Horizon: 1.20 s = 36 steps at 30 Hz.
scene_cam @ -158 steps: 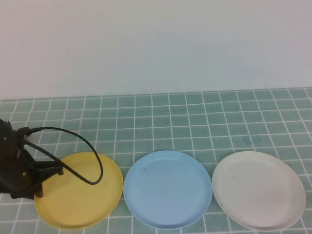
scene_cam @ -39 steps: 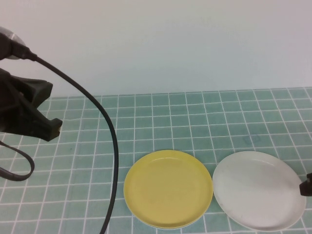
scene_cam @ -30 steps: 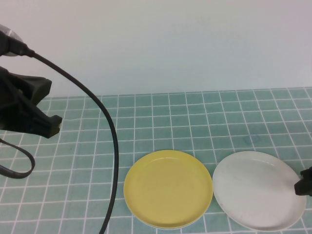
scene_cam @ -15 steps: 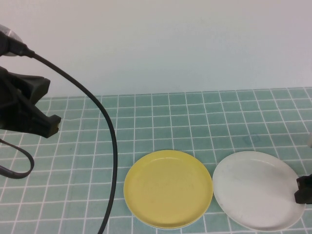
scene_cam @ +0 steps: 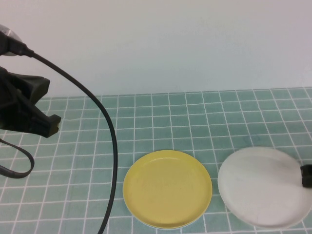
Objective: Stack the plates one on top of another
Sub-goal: Pick up the white plate, then place the white plate on the yellow plate
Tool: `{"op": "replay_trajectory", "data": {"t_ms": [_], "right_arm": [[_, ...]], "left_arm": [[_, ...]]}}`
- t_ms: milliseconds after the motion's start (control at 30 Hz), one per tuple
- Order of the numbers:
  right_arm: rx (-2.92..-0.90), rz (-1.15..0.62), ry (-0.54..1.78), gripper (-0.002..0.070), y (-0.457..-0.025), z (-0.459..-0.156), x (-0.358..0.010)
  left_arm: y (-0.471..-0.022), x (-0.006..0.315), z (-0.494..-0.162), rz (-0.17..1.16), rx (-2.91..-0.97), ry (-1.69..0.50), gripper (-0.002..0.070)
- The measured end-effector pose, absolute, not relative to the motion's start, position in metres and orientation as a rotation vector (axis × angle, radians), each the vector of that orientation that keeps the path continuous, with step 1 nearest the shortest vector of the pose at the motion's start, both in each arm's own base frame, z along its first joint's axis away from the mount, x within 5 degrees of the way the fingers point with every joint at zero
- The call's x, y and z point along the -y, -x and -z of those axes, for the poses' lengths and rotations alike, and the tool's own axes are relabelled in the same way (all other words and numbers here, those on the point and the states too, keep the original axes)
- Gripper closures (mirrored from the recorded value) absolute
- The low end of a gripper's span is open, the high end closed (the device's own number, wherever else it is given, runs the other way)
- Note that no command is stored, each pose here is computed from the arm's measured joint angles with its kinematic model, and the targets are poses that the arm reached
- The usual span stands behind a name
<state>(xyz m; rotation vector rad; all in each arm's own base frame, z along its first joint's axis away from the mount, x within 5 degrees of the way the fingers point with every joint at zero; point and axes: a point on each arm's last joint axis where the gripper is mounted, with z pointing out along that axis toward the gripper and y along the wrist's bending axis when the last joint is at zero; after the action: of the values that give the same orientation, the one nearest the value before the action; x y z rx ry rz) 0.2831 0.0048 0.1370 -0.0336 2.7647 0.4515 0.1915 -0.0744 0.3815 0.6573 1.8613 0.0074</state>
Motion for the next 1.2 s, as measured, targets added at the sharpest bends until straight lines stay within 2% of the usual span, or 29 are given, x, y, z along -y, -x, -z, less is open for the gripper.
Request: {"op": "replay_trajectory", "data": {"t_ms": [167,300,400,500,633,833,1000,1200], "right_arm": [[-2.622,-0.415,0.020,0.0662,-0.294,-0.176,-0.001],[-2.502,-0.436,0.045,0.0662,-0.300,-0.219,-0.003],[-2.468,-0.518,0.165,0.0662,-0.301,-0.245,-0.020],[-2.449,-0.578,0.313,0.0662,-0.300,-0.254,-0.056],[-2.422,-0.604,0.482,0.0662,-0.299,-0.246,-0.111],[-2.474,-0.609,0.644,0.0662,-0.319,-0.206,-0.169],[-2.549,-0.609,0.649,0.0662,-0.346,-0.176,-0.184],[-2.651,-0.573,0.738,0.0662,-0.354,-0.159,-0.189]], "left_arm": [[-0.192,0.075,-0.382,-0.007,-1.855,-0.656,0.0676],[-0.192,0.075,-0.382,0.006,-1.856,-0.638,0.0676],[-0.192,0.075,-0.383,0.034,-1.867,-0.600,0.0676],[-0.192,0.075,-0.383,0.047,-1.873,-0.582,0.0676],[-0.192,0.075,-0.382,0.047,-1.875,-0.581,0.0676],[-0.192,0.075,-0.383,0.057,-1.879,-0.566,0.0676],[-0.192,0.075,-0.382,0.056,-1.880,-0.566,0.0676],[-0.201,0.078,-0.375,0.044,-1.909,-0.588,0.0676]]}}
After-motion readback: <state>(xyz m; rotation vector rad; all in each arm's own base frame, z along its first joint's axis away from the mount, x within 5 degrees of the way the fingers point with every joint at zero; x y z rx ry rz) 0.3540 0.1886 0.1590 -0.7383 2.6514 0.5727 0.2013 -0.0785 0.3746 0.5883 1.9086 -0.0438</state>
